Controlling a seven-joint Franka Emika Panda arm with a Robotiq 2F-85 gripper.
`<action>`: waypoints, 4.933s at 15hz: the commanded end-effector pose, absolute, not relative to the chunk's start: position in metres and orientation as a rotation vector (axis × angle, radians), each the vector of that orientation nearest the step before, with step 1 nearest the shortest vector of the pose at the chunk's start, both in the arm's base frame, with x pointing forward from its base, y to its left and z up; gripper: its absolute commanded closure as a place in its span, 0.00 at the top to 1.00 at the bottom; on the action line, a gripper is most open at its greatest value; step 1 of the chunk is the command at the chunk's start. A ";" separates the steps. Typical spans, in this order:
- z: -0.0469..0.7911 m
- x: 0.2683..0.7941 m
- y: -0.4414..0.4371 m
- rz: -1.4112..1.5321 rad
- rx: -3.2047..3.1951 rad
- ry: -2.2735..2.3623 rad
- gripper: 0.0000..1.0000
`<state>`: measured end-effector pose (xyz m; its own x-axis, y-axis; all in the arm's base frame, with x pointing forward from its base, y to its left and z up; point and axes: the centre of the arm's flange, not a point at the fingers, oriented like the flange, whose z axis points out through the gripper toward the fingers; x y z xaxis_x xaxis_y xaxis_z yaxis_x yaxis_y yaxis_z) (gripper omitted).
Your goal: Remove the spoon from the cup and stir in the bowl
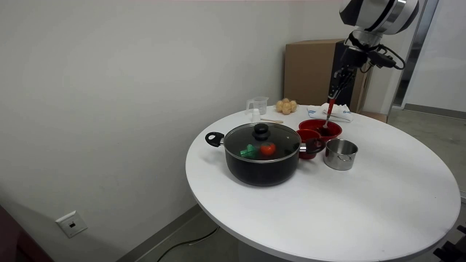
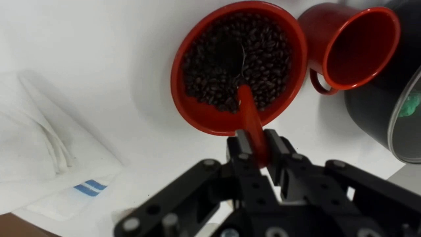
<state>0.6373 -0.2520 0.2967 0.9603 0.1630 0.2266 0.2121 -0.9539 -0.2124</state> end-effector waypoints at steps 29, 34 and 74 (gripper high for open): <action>0.358 0.680 -0.194 -0.443 -2.756 -0.353 0.04; 0.349 0.681 -0.169 -0.375 -2.710 -0.383 0.04; 0.312 0.649 -0.295 -0.311 -2.789 -0.120 0.04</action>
